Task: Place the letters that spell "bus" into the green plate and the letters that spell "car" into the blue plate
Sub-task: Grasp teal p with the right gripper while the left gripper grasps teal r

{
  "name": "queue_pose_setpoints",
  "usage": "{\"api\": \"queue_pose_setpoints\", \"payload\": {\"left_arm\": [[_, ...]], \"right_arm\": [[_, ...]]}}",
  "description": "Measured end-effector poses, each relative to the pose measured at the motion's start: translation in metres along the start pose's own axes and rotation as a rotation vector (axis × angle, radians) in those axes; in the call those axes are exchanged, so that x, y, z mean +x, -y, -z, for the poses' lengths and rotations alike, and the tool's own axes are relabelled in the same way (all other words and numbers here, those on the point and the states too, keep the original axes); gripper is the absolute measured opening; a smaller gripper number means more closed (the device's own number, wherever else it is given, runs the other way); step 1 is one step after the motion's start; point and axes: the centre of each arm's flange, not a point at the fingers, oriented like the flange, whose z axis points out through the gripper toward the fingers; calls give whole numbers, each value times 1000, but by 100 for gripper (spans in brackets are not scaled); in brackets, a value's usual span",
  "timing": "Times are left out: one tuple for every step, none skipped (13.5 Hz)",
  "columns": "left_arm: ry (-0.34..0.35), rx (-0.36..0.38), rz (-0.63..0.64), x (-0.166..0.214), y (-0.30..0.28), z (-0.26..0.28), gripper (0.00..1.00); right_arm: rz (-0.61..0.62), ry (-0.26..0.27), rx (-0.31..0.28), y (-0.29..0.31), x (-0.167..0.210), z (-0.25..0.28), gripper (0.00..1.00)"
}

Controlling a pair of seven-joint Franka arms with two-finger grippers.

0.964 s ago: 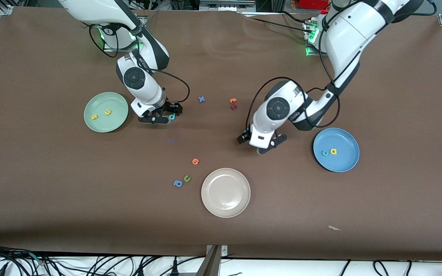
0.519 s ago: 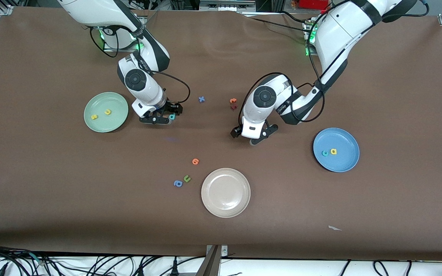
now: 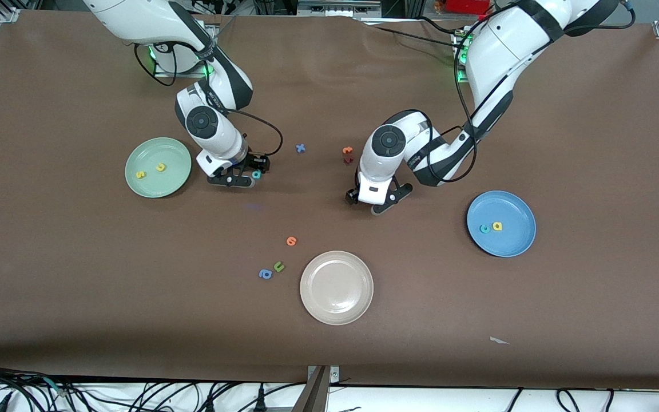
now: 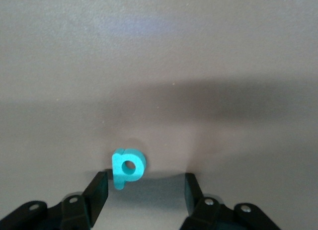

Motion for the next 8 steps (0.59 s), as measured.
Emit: {"api": "queue_pose_setpoints", "payload": {"left_arm": [[2,0,1,0,0,-1,77],[4,-2,3,0,0,-3,75],[6,-3,5,-1,0,-5,70],[8,-4,8,-2,0,-5,70],[7,-5,11,-3,0,-5,63],[6,-6,11,-3,-1,-4,53],[6,-6,12,-3,-1,-4,53],[6,-9,12,-3,-1,-3,48]], "right_arm": [[-6,-2,-1,-2,2,0,72],[-17,-3,-1,-3,3,1,72],[-34,-4,-1,-4,4,1,72],[-53,-5,0,-3,4,1,72],[-62,-6,0,-2,3,1,72],[-68,-7,1,-1,2,1,72],[-72,-10,4,0,2,1,71],[-76,-12,5,1,2,2,70]]}}
